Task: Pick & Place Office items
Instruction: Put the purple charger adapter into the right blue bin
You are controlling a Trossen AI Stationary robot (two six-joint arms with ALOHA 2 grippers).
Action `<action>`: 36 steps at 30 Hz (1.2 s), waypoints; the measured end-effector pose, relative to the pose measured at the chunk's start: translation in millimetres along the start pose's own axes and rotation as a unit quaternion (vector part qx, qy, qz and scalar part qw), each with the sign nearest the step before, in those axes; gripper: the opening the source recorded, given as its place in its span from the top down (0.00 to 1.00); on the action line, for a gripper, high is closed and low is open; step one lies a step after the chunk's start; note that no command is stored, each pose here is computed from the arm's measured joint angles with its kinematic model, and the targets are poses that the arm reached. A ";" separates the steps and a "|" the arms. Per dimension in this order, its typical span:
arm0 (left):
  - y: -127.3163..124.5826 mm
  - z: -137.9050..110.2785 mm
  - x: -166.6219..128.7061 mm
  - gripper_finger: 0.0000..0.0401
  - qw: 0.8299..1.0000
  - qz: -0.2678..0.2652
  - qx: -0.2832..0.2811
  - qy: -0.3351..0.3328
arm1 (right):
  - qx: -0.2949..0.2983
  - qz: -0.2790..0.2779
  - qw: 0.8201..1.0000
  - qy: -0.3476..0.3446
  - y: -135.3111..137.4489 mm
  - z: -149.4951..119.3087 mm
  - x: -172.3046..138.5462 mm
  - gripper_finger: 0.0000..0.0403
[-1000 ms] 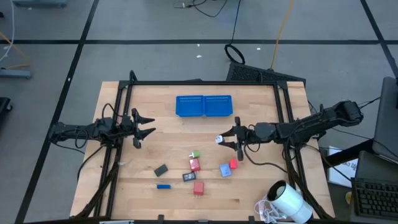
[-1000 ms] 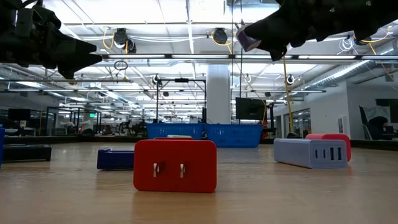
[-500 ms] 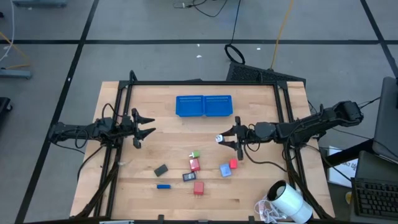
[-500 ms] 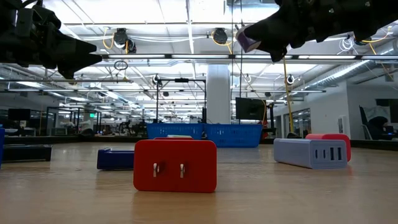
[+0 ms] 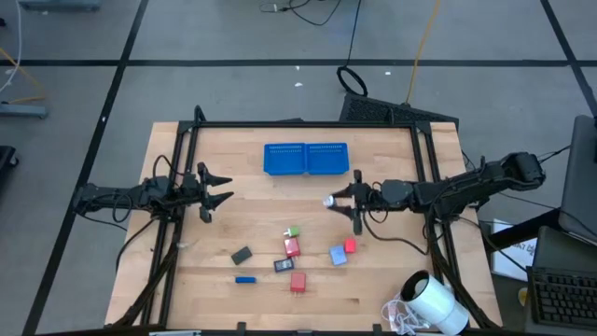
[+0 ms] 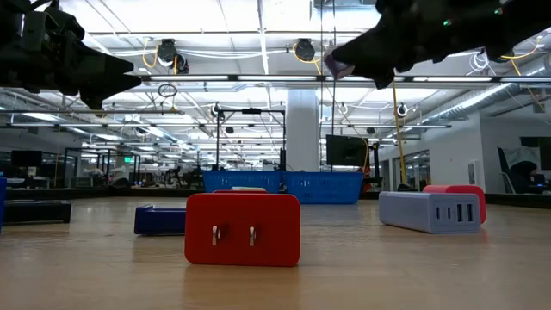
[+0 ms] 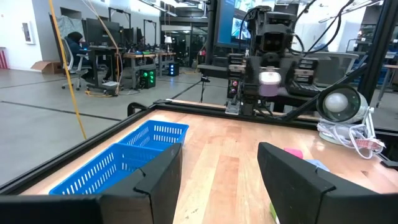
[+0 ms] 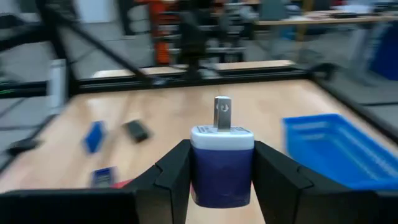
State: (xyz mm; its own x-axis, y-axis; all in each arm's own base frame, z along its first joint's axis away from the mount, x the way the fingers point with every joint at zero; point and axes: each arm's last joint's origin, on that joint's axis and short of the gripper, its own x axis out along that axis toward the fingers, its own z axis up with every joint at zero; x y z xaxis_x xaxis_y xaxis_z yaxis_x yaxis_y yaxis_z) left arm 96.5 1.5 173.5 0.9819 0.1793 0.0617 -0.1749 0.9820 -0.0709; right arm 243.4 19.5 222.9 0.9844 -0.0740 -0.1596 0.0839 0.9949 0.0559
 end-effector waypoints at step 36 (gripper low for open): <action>0.0 -0.1 0.0 0.47 1.000 0.000 0.000 0.000 | 0.083 -0.273 0.951 0.115 -129.7 -63.9 28.2 0.63</action>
State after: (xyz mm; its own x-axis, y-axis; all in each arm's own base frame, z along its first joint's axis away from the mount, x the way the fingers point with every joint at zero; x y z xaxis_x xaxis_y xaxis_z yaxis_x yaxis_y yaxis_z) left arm 96.5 1.5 173.4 0.9819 0.1792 0.0614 -0.1748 0.9821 -0.0708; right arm 250.4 -107.3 148.2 0.7281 -0.5415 -0.4203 0.6159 0.7859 0.0545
